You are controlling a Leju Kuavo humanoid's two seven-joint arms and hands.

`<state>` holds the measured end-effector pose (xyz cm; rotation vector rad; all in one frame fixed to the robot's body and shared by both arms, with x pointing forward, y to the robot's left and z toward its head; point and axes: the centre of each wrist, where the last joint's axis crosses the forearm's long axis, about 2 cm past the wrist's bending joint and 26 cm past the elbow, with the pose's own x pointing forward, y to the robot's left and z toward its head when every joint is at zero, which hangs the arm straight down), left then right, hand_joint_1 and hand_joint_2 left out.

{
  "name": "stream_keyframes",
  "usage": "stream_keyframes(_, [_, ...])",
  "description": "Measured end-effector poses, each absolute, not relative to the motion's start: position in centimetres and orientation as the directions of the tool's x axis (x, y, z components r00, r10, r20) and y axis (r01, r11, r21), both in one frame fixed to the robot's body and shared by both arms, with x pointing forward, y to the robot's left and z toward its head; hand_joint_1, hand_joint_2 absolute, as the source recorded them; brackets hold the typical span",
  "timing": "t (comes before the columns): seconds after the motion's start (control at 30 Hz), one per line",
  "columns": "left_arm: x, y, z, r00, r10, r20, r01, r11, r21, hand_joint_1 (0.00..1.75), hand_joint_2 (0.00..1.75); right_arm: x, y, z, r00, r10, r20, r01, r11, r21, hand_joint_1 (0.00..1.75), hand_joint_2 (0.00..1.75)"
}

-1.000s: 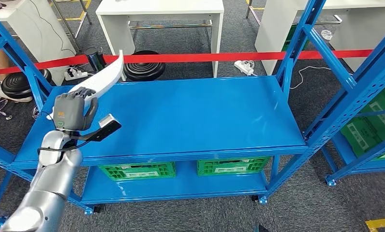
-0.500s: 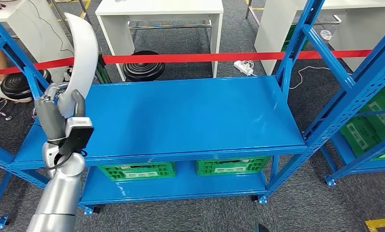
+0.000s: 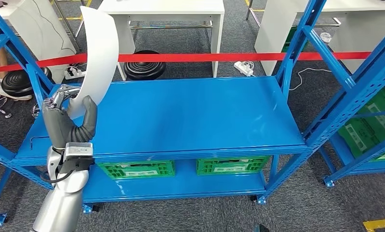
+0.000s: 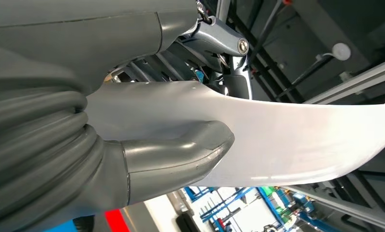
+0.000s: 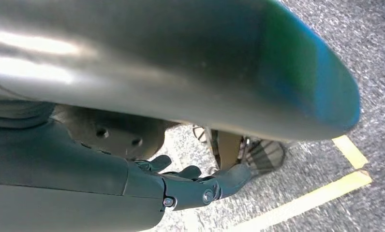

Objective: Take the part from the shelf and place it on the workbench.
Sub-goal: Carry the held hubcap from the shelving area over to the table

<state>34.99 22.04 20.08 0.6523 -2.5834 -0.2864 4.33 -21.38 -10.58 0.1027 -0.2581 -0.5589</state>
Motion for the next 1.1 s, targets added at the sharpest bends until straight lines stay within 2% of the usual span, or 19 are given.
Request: stream_keyframes(1.1, [34.46,22.73,19.46,-0.786,-0.499,0.365,-0.382,0.857,0.346,1.75,1.75,4.59,-21.38,-10.55,0.834,-0.522,0.179,0.493,0.851,0.184,0.0,0.0])
